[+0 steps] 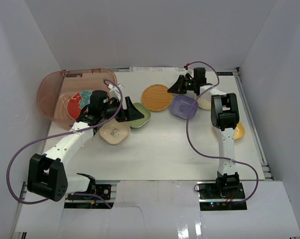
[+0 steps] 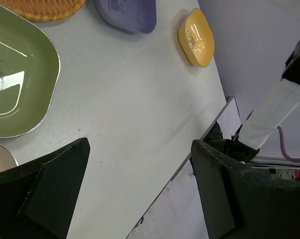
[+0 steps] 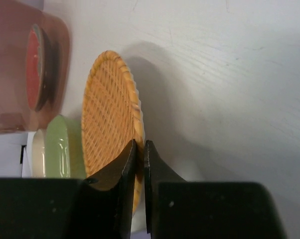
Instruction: Place the plates into the plastic bin on the countertop
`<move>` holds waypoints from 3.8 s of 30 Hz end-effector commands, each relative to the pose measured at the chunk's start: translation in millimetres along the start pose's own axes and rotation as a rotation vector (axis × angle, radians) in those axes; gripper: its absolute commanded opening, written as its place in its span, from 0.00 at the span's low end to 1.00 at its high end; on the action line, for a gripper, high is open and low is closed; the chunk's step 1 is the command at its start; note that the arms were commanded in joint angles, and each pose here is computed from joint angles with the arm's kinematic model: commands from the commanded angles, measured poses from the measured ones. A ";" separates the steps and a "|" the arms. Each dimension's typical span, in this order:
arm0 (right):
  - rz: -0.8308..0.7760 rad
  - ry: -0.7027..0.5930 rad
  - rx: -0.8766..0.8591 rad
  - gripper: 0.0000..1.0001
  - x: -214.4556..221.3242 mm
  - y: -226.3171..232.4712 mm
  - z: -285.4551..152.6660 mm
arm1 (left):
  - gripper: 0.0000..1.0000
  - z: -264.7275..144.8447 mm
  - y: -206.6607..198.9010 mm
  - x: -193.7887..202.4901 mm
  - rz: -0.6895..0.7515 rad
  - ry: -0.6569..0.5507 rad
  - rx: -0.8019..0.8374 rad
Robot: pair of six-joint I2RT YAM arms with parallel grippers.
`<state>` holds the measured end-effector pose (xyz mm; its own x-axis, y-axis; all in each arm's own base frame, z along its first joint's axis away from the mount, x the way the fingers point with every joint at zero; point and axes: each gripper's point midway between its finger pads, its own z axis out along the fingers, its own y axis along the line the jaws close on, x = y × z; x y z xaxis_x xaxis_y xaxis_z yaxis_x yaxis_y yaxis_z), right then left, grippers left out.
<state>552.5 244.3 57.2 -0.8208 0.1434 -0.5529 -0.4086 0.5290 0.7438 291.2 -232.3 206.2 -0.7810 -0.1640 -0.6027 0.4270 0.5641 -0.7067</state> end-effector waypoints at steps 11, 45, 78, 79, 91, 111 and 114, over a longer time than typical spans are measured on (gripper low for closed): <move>-0.136 -0.371 -0.229 0.08 -110.6 152.8 -121.2 | 0.85 15.6 4.0 -48.3 -0.074 -0.150 -0.057; -0.046 -0.240 -0.400 0.52 25.6 225.5 -161.7 | 0.00 30.9 -22.9 -121.3 -0.023 -0.350 0.028; 0.024 -0.606 0.681 0.71 -19.5 19.3 -286.2 | 0.39 -188.8 274.9 -144.5 -0.501 -0.647 -0.901; 0.044 -0.617 0.712 0.71 -20.3 9.1 -291.5 | 0.46 -189.2 276.8 -143.4 -0.510 -0.649 -0.906; 0.281 -0.542 0.814 0.65 5.8 -98.0 -302.3 | 0.98 -186.9 226.3 -177.7 -0.418 -0.732 -0.755; 0.390 -0.464 0.736 0.64 18.1 -136.0 -268.4 | 0.98 -164.0 179.7 -164.0 -0.334 -0.720 -0.660; 0.423 -0.450 0.702 0.55 16.1 -142.7 -258.5 | 0.98 -146.8 150.6 -170.9 -0.280 -0.660 -0.534</move>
<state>477.3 -47.6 34.8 -0.5634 0.6617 -0.4947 0.3732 0.7380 0.5622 421.8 30.7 221.8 -0.2869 -0.7217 -0.6299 -0.3093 0.6921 -0.6521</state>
